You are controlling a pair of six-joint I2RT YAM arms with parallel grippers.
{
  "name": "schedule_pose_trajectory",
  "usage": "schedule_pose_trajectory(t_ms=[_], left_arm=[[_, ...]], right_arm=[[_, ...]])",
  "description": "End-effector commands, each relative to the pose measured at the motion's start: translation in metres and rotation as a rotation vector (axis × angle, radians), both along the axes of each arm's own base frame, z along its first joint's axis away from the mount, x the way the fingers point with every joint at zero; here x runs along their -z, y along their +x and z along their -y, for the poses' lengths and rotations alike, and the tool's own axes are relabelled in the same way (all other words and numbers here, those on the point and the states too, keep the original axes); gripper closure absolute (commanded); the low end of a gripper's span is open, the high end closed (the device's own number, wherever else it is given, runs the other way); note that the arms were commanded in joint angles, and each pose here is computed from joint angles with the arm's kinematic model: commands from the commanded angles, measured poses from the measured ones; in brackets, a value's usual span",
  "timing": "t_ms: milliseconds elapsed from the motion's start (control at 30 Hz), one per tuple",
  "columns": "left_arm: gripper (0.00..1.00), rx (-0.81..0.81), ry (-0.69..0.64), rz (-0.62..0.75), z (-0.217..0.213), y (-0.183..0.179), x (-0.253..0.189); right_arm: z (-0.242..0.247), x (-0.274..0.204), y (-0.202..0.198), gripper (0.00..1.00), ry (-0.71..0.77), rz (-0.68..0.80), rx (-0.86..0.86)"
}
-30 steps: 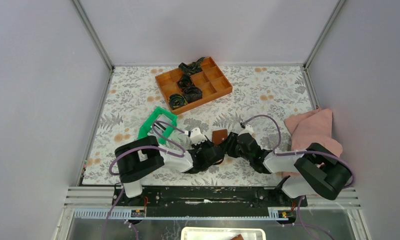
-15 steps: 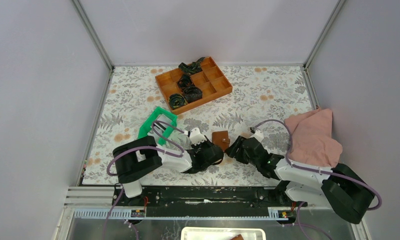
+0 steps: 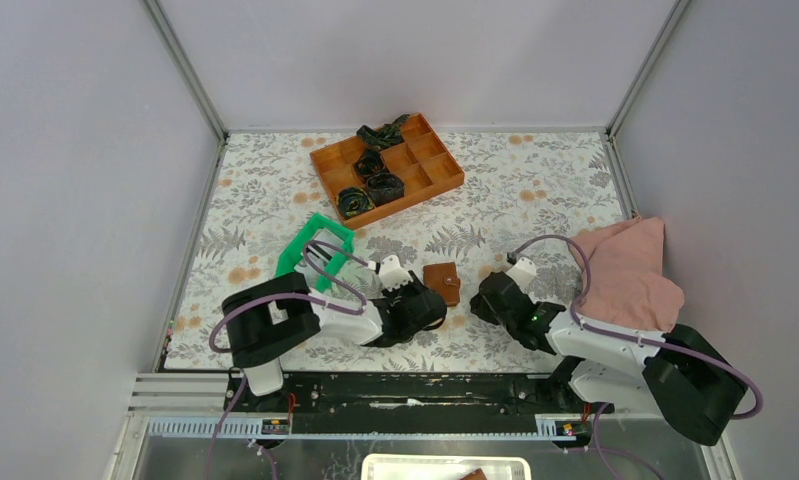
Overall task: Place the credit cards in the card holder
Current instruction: Close the card holder at the center of the board.
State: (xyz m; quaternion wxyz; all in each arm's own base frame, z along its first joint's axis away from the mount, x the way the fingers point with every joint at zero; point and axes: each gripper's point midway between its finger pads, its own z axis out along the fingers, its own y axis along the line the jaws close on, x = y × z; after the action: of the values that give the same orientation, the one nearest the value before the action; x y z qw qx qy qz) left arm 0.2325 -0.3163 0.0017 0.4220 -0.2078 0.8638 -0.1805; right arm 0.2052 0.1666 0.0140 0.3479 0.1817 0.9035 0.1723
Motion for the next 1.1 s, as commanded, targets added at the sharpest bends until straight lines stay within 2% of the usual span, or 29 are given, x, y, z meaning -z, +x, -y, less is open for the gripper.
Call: schedule_pose_trajectory(t_ms=[0,133,233,533,733,1067], left_arm=[[0.63,0.105,0.458,-0.341,-0.1,-0.074,0.08],[0.54,0.091,0.477,-0.314,-0.101,-0.068,0.069],[0.5,0.076,0.478,-0.29,-0.101,-0.063,0.059],[0.54,-0.002,0.503,-0.239,-0.124,-0.059,0.055],[0.58,-0.02,0.525,-0.238,-0.13,-0.055,0.057],[0.59,-0.009,0.528,-0.258,-0.128,-0.045,0.067]], right_arm=[[0.01,-0.004,0.014,0.69,-0.094,0.032,0.029],[0.007,-0.018,0.03,0.73,-0.085,0.065,0.037],[0.006,-0.021,0.038,0.75,-0.085,0.069,0.038],[-0.011,-0.021,0.058,0.77,-0.062,0.057,0.007],[-0.021,-0.018,0.066,0.78,-0.055,0.047,-0.008],[-0.028,-0.018,0.073,0.78,-0.06,0.042,-0.029]])
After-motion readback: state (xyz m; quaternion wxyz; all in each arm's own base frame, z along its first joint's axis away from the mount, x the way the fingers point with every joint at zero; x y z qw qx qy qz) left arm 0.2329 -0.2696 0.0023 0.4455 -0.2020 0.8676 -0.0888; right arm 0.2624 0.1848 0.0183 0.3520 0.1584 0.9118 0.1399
